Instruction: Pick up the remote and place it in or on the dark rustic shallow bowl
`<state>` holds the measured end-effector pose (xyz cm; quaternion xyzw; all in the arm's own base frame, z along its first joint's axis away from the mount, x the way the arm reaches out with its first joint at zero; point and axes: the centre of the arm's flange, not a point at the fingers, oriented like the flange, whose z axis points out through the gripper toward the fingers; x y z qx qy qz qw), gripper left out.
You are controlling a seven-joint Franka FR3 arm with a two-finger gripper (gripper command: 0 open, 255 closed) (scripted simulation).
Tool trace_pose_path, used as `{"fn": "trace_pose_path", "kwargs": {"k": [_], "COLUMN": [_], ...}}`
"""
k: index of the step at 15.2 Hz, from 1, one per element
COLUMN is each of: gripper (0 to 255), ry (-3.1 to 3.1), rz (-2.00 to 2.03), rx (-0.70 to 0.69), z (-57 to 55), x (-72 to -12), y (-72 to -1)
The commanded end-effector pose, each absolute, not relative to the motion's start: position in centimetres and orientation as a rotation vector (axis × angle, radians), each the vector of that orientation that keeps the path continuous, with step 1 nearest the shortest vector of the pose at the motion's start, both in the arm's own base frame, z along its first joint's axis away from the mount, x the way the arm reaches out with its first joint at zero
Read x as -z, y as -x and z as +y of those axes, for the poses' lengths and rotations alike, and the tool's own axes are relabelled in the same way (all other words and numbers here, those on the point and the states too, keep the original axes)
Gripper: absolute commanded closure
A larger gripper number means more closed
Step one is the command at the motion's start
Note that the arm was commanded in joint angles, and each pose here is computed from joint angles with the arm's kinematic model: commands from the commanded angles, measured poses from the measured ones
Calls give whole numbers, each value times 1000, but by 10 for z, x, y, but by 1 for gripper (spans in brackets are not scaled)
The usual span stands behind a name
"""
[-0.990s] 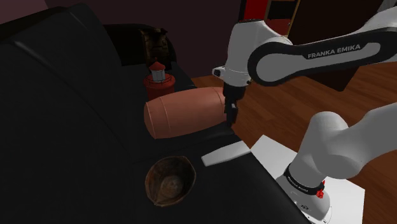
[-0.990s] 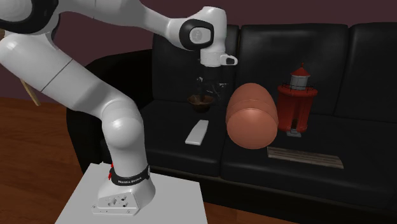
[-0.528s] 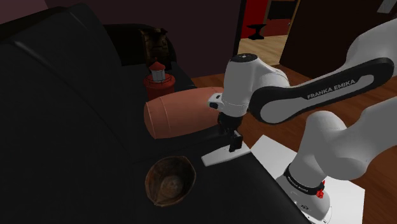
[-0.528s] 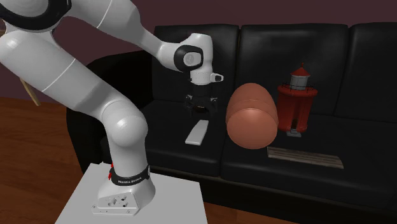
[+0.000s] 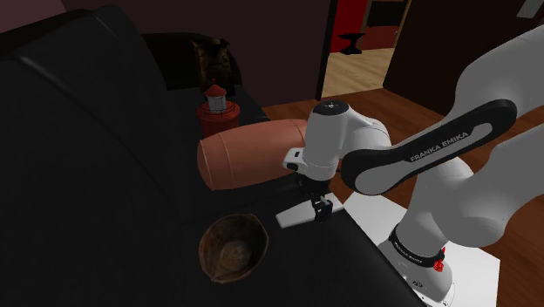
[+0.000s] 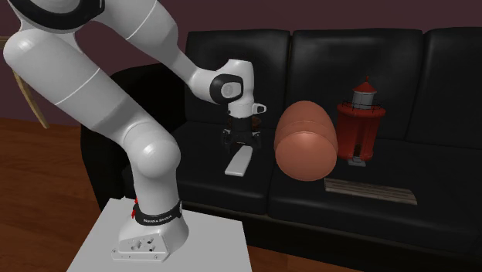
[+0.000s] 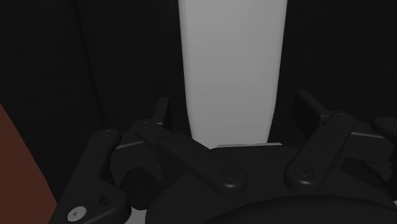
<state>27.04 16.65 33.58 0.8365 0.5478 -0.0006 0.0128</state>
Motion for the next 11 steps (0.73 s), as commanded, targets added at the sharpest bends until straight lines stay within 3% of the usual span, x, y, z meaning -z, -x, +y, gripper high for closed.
{"fn": "trace_pose_path", "kwargs": {"k": [1, 8, 9, 11], "gripper": [0, 0, 255, 255], "ry": [-2606, -2606, -2606, -2606], "rz": [1708, 1708, 1708, 1708], "rx": [0, 0, 0, 0], "z": [167, 167, 167, 167], "x": [-327, -327, -327, -327], "y": [-271, -271, -271, -271]}}
